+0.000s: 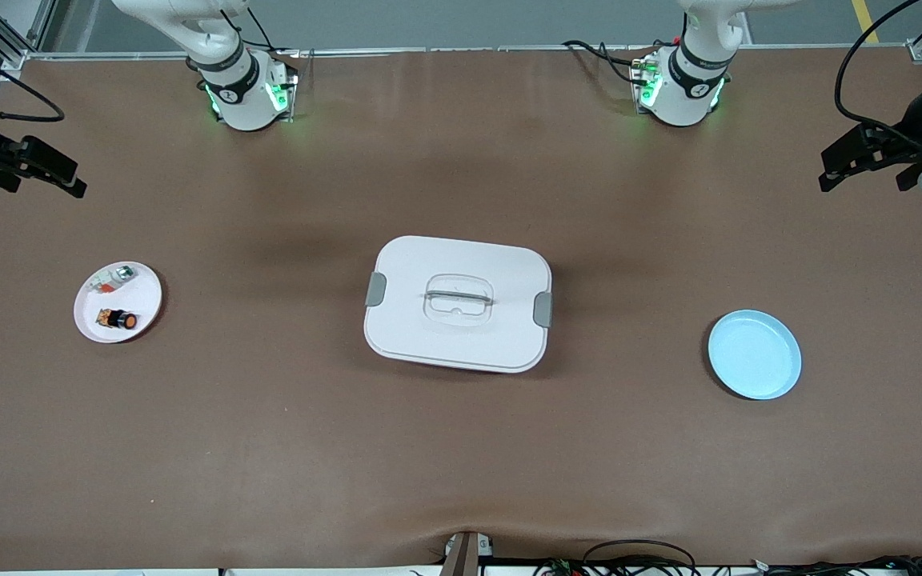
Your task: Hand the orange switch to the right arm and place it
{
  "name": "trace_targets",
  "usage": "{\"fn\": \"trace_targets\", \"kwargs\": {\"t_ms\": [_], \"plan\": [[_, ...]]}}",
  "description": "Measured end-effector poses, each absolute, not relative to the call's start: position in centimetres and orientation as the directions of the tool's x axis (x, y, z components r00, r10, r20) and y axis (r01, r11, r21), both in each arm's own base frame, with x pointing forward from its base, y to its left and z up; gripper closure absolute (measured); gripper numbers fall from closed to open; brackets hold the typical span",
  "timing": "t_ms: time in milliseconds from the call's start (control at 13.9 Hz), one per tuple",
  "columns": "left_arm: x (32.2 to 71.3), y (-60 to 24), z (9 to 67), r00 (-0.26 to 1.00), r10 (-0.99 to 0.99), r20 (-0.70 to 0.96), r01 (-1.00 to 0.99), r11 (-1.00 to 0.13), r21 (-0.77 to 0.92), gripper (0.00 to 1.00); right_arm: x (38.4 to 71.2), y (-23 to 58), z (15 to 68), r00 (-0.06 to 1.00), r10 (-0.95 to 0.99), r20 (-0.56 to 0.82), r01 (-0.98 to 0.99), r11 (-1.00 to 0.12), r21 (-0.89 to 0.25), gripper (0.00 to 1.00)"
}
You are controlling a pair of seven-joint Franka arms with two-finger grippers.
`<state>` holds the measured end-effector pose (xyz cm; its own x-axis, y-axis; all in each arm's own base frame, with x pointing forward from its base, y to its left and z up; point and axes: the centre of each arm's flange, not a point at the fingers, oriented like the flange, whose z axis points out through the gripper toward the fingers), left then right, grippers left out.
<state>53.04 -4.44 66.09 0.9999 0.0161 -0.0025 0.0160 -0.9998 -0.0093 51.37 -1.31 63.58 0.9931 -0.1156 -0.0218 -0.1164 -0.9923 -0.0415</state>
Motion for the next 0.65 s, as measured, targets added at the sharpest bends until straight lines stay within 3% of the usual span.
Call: {"fn": "trace_targets", "kwargs": {"t_ms": [647], "plan": [[53.0, -5.06, 66.11, 0.999, 0.033, -0.002, 0.033, -0.999, -0.009, 0.0, 51.37, -1.8, 63.55, 0.994, -0.108, -0.02, -0.109, -0.993, -0.042, 0.0]]}}
